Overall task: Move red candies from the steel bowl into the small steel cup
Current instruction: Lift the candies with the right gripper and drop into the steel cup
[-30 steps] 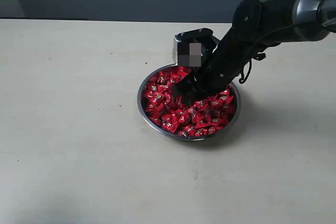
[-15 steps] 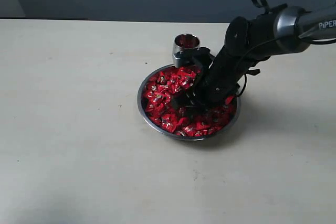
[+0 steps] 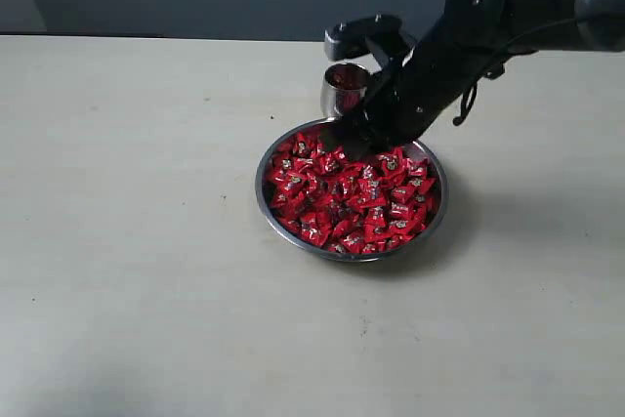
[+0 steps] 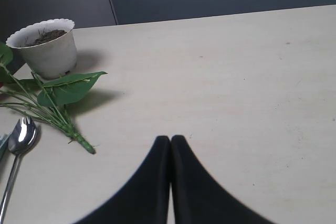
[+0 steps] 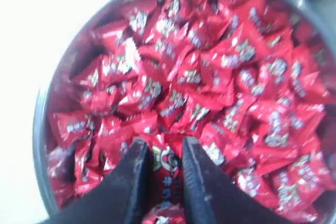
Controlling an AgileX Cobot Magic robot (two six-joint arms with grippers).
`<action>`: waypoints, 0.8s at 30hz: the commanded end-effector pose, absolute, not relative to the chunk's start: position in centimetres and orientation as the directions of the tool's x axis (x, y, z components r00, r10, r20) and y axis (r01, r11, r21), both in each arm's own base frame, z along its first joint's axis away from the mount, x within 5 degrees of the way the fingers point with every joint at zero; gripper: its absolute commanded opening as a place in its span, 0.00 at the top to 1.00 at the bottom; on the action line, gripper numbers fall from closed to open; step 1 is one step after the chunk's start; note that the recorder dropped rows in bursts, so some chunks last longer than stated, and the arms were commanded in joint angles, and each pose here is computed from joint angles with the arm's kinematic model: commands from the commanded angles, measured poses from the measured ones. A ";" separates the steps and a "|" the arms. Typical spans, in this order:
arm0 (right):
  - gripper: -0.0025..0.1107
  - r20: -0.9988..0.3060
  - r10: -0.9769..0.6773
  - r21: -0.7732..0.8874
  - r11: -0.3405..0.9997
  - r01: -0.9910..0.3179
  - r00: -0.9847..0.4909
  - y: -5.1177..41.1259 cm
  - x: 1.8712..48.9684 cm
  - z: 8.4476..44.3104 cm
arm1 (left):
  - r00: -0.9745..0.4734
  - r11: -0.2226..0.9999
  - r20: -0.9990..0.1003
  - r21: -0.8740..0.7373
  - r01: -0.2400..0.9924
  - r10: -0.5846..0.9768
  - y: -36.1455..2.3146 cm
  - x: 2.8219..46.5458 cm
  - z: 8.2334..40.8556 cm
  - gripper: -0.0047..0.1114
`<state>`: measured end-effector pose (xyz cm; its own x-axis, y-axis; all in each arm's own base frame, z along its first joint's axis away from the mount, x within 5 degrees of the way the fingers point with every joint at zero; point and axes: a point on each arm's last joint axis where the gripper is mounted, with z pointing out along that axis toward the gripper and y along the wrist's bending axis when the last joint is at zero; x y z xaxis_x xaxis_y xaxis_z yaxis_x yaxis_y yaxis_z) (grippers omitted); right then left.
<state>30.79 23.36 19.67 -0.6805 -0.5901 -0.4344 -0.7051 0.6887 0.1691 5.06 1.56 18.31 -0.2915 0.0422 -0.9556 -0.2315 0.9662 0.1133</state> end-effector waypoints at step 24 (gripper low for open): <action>0.95 -0.586 -0.393 0.223 0.763 -0.607 -0.709 25.2 45.6 17.7 | -0.286 0.967 -0.957 0.105 -0.231 0.036 1.5 5.1 18.2 0.96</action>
<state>45.45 25.31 17.07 -0.7140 -0.3941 -0.5787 -0.6019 0.7676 0.2200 5.06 1.56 18.31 -0.2915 0.0422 -0.9556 -0.2315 0.9662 0.1133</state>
